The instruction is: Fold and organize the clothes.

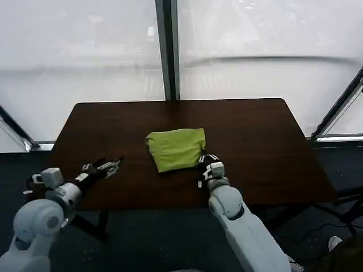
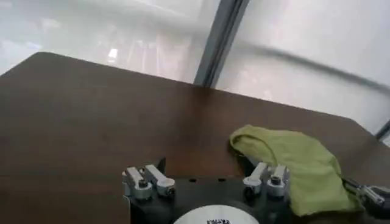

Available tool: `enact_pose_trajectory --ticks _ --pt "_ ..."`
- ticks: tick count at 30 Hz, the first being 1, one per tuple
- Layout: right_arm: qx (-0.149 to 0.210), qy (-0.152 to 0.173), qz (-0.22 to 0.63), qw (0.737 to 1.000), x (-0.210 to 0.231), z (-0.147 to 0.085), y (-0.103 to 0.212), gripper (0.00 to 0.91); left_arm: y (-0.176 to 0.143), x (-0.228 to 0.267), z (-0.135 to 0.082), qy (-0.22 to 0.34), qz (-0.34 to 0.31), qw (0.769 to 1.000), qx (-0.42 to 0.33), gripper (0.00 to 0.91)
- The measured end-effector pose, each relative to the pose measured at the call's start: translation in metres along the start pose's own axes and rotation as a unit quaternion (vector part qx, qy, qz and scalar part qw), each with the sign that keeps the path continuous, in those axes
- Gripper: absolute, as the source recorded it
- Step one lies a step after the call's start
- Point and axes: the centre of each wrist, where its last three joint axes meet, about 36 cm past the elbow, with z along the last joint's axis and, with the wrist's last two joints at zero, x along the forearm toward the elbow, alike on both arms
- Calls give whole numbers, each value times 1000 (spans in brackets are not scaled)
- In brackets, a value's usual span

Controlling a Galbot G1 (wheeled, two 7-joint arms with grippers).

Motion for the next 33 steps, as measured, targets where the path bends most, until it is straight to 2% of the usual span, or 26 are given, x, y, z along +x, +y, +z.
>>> enact_pose_trajectory --ticks 6,21,24,25,26,30,33 --pt "6 -5 9 1000 9 3 15 0 3 4 5 2 -10 1000 4 878" --pt "-15 -9 47 999 62 9 -9 0 -7 1 7 0 0 1000 1 878" --pt "-19 -10 57 998 70 8 -15 224 -8 1 7 -1 1 1000 1 878" --pt "-20 -10 61 998 72 8 -16 371 -8 1 8 -1 1 1000 1 878" --pt "-23 -11 64 998 74 8 -18 878 -9 2 8 -2 1 1000 1 878" --pt "-32 -21 69 997 86 4 -24 878 -10 2 8 -4 1 1000 0 878" --pt "-34 -44 66 996 95 2 -29 878 -12 3 9 -11 1 1000 -4 878"
